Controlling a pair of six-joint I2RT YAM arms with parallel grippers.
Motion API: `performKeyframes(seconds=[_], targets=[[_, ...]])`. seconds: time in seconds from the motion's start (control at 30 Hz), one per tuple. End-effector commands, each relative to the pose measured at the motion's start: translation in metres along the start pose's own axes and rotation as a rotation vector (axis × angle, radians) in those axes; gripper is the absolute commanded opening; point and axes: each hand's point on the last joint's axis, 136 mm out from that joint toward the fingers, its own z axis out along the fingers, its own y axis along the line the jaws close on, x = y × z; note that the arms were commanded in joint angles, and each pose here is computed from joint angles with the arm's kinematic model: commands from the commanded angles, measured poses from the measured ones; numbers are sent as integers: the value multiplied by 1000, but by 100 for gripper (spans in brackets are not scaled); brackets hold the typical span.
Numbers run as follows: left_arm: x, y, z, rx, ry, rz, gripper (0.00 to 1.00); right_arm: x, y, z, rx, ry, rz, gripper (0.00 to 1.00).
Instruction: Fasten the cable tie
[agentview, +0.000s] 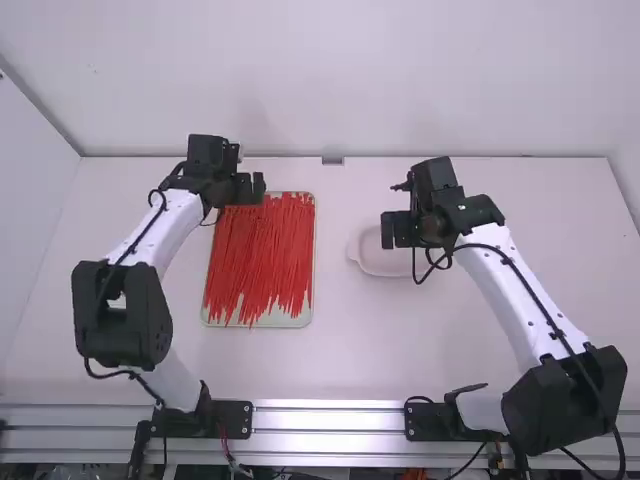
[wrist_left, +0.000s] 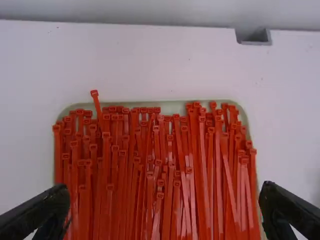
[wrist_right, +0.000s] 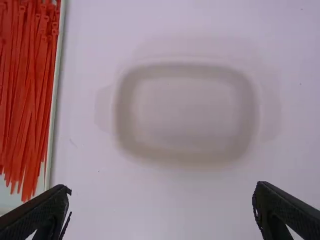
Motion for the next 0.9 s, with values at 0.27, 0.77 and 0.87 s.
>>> performKeyframes(seconds=[0.27, 0.77, 0.87], targets=[[28, -1, 47, 27, 108, 6, 77, -11, 1, -6, 1, -31, 23, 98], [32, 12, 75, 1, 9, 5, 35, -11, 1, -5, 2, -26, 22, 98], [35, 12, 78, 5, -5, 18, 34, -10, 1, -5, 2, -26, 23, 98]])
